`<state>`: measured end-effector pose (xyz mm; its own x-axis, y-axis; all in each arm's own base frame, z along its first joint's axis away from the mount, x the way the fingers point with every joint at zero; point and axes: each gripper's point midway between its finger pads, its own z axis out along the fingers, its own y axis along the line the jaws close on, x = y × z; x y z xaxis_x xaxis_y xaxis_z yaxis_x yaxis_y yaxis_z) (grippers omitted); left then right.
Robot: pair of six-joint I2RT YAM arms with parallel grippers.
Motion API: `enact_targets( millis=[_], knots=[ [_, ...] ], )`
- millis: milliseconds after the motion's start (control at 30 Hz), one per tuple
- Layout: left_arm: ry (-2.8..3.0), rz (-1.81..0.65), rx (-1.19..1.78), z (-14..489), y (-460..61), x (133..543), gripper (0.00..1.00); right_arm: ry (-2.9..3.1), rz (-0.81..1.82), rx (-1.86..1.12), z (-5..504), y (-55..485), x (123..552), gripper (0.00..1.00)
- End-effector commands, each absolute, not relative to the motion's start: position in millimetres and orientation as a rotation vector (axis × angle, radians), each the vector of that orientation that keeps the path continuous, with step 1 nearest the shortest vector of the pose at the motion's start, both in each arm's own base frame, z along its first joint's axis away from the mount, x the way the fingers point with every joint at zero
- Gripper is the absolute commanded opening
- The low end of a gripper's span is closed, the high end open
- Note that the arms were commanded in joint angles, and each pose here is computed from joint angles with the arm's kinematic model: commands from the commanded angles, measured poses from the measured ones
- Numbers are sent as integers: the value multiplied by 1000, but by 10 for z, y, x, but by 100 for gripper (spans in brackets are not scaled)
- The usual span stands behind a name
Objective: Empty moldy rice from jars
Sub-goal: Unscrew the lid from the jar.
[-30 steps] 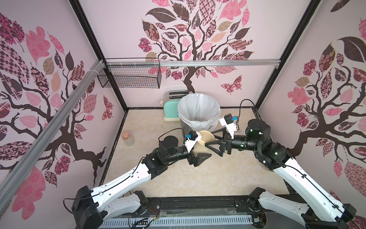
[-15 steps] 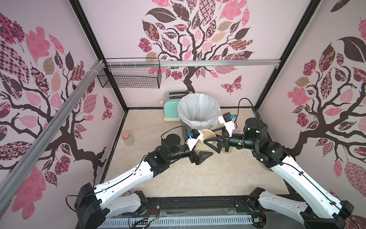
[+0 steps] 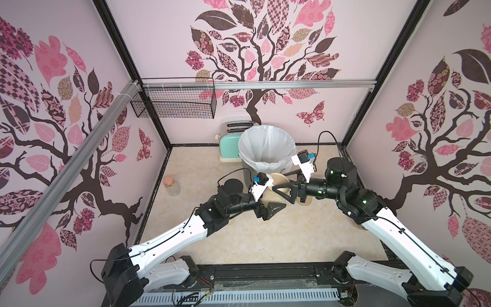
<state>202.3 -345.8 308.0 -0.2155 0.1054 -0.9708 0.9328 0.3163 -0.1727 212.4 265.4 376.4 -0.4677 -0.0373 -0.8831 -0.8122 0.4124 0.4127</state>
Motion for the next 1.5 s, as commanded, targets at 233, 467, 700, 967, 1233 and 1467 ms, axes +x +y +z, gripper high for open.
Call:
enact_targets(
  millis=[233,467,700,967,1233,1467],
  knots=[
    [1355,-1137,947,3790,-3441,1860,68,1664,1218,-920,3889,2767,1907,63],
    [1331,-1173,976,3881,-3380,1721,68,1540,1297,-1079,3945,2815,1702,59],
    [1288,-1236,997,4044,-3351,1590,67,1425,1375,-1183,4026,2799,1573,56],
    [1249,-1305,1038,4168,-3355,1458,67,1269,1493,-1291,4153,2701,1418,57],
    [1240,-1271,1016,4206,-3329,1497,67,1320,1443,-1246,4144,2720,1529,96],
    [1310,-1195,976,4050,-3305,1636,67,1480,1225,-1051,4168,2555,1708,99]
  ],
)
